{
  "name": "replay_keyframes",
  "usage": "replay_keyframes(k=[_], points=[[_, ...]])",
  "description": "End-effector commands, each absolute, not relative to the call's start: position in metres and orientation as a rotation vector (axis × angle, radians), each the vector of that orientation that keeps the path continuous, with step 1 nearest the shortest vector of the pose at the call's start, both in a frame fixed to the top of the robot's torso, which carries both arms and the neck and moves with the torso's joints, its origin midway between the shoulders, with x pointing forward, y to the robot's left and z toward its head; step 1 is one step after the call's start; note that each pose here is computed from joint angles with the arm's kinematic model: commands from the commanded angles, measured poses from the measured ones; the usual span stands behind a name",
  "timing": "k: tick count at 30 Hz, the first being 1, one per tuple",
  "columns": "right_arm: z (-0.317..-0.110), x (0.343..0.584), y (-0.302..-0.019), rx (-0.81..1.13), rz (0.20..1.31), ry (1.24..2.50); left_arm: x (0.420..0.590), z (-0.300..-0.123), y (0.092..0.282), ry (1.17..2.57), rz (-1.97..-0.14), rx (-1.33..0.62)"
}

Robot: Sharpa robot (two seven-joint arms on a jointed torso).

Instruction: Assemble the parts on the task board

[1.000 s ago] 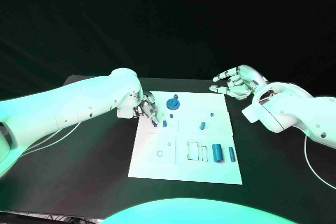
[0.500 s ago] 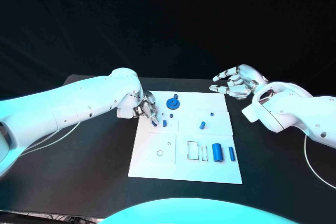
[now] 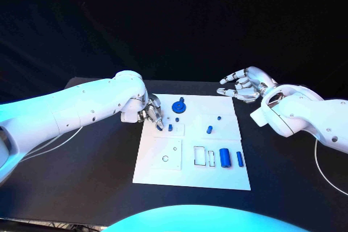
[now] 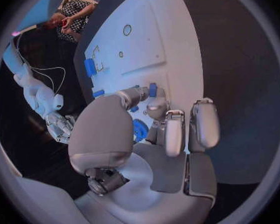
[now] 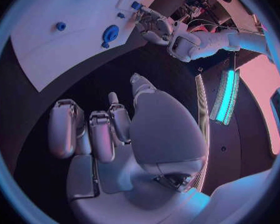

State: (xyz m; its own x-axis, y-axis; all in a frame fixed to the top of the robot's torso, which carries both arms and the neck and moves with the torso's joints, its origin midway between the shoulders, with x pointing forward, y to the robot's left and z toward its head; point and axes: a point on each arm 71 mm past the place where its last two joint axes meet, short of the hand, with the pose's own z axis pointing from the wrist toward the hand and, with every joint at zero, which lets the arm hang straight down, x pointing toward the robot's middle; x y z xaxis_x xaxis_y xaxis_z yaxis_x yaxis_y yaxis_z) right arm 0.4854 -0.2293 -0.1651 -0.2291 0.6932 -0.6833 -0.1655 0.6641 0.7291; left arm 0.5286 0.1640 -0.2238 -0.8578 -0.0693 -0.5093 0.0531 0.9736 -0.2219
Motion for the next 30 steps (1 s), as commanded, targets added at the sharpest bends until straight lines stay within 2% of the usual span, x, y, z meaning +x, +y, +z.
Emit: replay_keyframes(k=[1, 30], points=[[-0.1649, 0.4846, -0.2275, 0.417, 0.858, 1.62, 0.5252, -0.2291, 0.163, 2.606, -0.297, 0.006], [-0.1642, 0.4838, -0.2289, 0.416, 0.859, 1.614, 0.5212, -0.2307, 0.1625, 2.573, -0.287, 0.016]])
